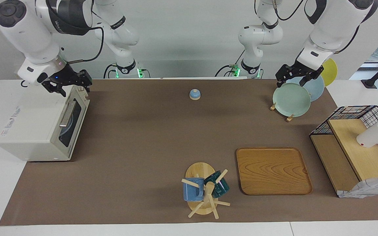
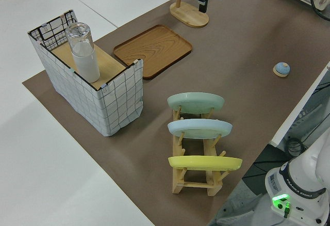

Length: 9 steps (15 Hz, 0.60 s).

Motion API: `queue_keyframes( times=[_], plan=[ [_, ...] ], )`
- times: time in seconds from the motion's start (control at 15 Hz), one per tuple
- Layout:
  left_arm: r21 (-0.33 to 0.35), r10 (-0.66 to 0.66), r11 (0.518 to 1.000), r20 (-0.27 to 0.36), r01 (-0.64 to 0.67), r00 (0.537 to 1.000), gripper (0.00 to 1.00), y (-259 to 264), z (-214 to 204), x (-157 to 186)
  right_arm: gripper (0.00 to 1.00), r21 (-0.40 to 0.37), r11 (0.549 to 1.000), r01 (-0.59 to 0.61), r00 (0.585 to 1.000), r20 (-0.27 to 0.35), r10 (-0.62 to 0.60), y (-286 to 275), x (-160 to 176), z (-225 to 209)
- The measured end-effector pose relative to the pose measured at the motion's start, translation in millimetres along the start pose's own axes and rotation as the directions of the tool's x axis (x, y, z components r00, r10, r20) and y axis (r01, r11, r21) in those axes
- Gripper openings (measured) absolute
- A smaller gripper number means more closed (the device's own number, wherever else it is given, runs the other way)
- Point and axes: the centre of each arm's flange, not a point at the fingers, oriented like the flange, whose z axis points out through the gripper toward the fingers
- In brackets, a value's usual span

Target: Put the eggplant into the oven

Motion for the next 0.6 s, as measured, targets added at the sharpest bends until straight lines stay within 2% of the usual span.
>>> queue_keyframes(
  times=[0.2, 0.4, 0.6],
  plan=[
    [0.000, 0.000, 1.000, 0.000, 0.000, 1.000, 1.00, 0, 0, 0, 1.00, -0.017, 1.000, 0.017, 1.000, -0.022, -0.017, -16, 4, -6],
    [0.000, 0.000, 1.000, 0.000, 0.000, 1.000, 1.00, 0, 0, 0, 1.00, -0.018, 0.998, -0.058, 0.998, -0.029, 0.058, -16, 2, -9],
    [0.000, 0.000, 1.000, 0.000, 0.000, 1.000, 1.00, 0, 0, 0, 1.00, -0.022, 0.997, -0.079, 0.996, -0.044, 0.078, -22, -6, -16]
  ],
)
